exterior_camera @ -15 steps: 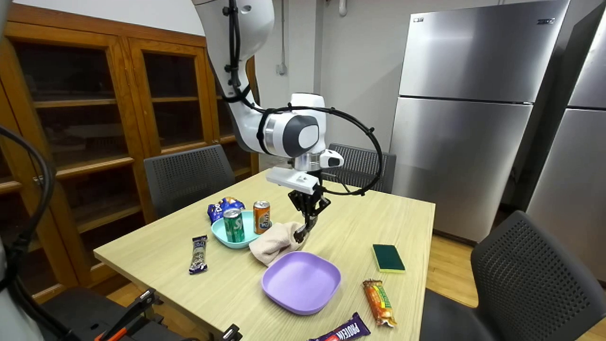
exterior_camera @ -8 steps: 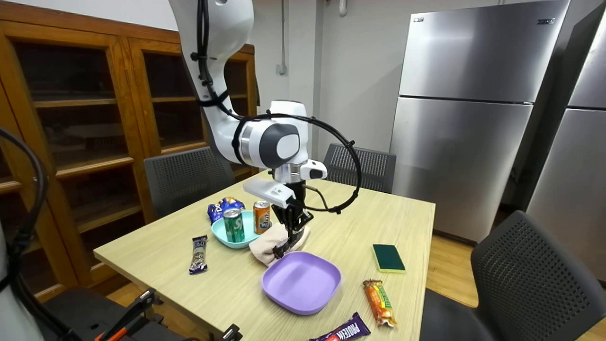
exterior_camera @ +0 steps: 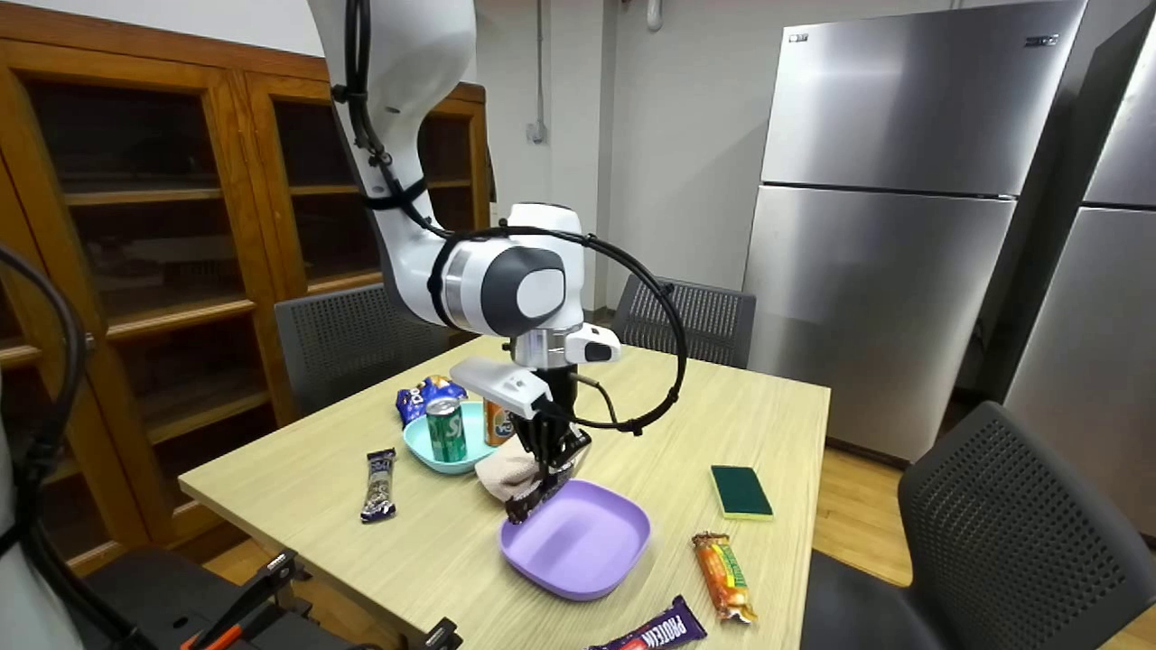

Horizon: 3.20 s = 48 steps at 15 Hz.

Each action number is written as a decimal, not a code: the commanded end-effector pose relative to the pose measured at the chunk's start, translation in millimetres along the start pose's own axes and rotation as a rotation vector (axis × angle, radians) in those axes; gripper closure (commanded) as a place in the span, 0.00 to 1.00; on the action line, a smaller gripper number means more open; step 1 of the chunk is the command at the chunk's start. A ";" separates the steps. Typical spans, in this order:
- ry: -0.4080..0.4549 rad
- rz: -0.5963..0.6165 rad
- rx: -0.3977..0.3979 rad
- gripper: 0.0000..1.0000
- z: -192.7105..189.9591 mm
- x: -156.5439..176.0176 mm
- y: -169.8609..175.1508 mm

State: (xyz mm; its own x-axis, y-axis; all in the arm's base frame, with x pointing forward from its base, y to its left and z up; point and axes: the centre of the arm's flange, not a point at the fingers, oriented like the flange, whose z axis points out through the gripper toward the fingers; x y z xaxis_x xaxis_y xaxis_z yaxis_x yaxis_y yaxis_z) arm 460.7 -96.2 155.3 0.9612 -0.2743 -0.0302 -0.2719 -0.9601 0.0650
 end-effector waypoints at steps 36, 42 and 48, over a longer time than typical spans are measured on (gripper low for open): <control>0.064 0.007 -0.051 0.00 -38.9 49.6 45.3; 0.022 -0.149 -0.097 0.00 -32.6 58.0 88.5; -0.011 -0.358 -0.093 0.00 -22.6 84.0 126.0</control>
State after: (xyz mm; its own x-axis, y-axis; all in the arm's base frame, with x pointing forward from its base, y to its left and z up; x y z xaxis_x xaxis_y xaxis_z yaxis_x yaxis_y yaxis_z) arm 489.8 -215.1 188.0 0.9994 -0.0025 -0.0346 0.0026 -0.9893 0.1461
